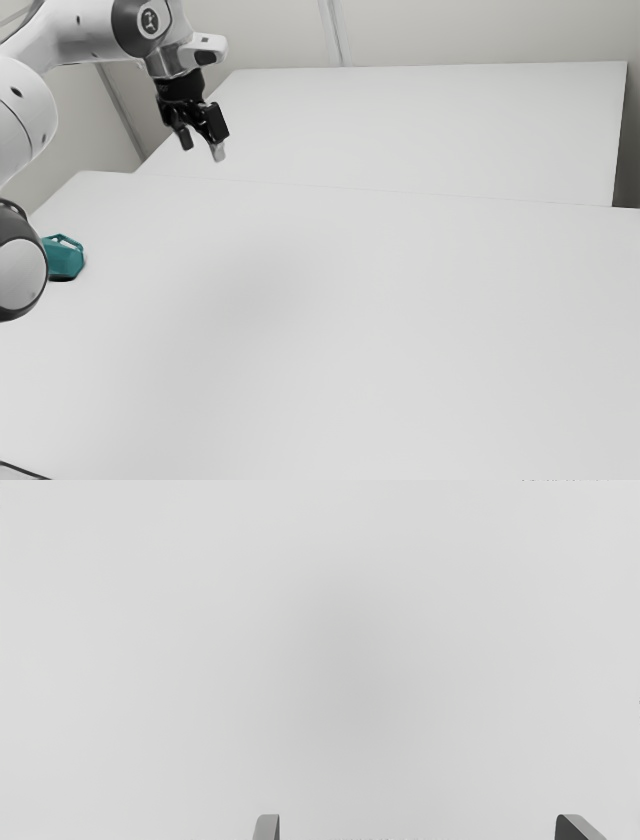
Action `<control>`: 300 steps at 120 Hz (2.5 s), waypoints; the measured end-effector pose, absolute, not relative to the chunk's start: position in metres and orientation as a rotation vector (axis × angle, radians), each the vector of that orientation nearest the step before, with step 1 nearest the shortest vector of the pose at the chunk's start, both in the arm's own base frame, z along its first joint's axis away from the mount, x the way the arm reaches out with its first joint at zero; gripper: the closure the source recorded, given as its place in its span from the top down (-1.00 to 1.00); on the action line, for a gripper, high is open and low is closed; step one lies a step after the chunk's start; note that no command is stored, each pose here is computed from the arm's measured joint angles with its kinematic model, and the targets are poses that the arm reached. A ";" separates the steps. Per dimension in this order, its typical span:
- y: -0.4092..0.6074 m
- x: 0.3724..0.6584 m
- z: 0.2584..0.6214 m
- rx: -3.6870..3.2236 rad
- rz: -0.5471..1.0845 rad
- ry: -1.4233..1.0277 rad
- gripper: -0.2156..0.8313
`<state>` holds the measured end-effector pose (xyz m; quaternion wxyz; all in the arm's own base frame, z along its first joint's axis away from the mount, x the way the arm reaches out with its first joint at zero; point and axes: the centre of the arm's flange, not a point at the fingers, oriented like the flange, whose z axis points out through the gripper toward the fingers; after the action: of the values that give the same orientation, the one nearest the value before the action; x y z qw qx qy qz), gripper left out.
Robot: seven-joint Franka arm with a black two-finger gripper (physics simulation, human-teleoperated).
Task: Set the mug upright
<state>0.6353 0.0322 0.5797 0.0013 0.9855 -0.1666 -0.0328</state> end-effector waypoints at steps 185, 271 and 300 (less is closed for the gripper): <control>0.584 0.496 0.395 2.963 0.338 0.155 0.59; 0.614 0.492 0.339 2.809 0.613 -0.025 0.59; 0.618 0.488 0.326 2.793 0.632 -0.050 0.59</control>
<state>0.4881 0.6179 0.3258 0.1383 0.9658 -0.0173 0.2185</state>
